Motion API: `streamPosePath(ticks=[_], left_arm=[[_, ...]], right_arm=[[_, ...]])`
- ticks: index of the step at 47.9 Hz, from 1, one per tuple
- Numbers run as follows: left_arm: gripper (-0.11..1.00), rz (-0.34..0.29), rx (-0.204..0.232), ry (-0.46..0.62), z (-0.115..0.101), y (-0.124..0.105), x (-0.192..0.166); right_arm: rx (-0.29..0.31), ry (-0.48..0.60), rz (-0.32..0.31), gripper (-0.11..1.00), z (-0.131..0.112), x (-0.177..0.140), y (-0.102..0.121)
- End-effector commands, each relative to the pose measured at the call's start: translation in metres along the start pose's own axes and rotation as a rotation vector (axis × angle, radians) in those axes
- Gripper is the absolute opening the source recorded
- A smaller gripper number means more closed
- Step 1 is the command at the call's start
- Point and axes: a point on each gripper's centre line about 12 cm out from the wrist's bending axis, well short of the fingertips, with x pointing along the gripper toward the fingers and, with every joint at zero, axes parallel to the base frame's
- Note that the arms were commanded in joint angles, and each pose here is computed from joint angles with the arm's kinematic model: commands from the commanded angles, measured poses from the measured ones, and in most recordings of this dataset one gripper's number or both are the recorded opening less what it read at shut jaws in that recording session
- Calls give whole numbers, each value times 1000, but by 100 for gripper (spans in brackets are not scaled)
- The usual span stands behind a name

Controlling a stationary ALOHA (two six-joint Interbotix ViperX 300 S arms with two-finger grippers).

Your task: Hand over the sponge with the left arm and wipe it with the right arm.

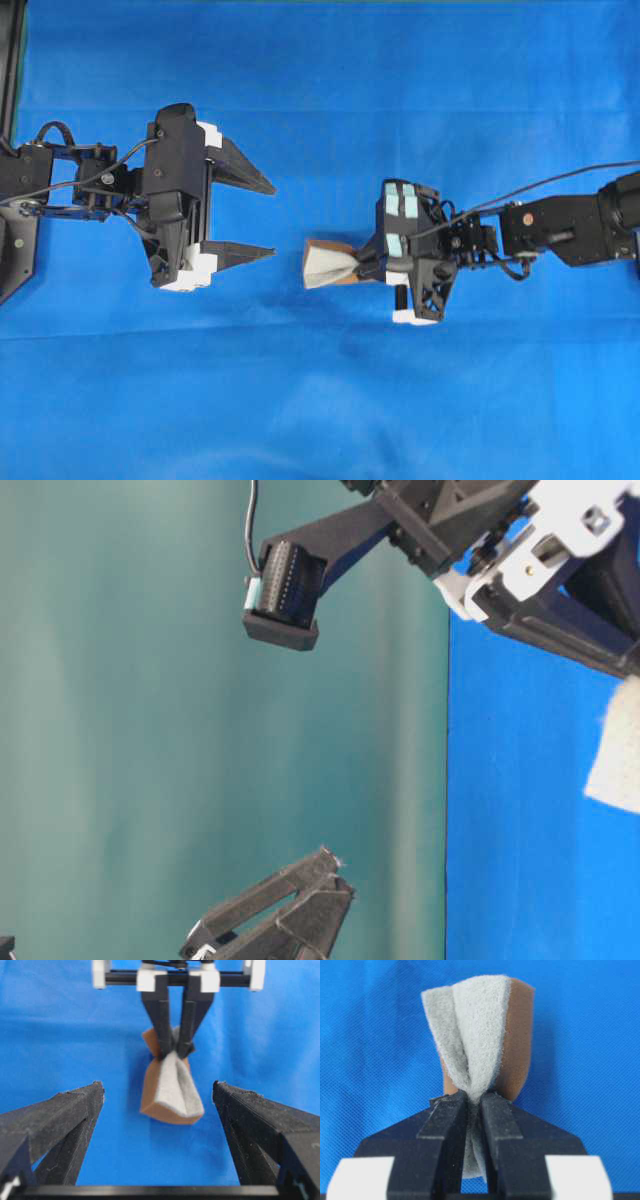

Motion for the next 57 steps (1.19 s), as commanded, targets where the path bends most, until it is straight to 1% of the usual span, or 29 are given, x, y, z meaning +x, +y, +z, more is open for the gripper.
streamPosePath(ticks=[1,8,13,17,26,47,57], left_arm=[[88,-4,1,-31,9,-1,-1],[88,-3,0,-29,9,-1,-1],[88,-4,1,-29,9,-1,-1],[88,-3,1,-28,8,-1,-1],[88,-3,3,-29,9,-1,-1],[88,-3,6,-29,9,-1,-1],[88,-1,5,-29,9,0,-1]], right_arm=[[23,-15,-40,14,7,-2,-22],[65,-20,-114,14,9,-6,-61],[74,-20,-149,14,8,-8,-80],[67,-21,-163,14,8,-9,-87],[47,-21,-158,14,9,-9,-85],[43,-28,-147,14,11,-8,-80],[30,-27,-132,14,13,-7,-72]])
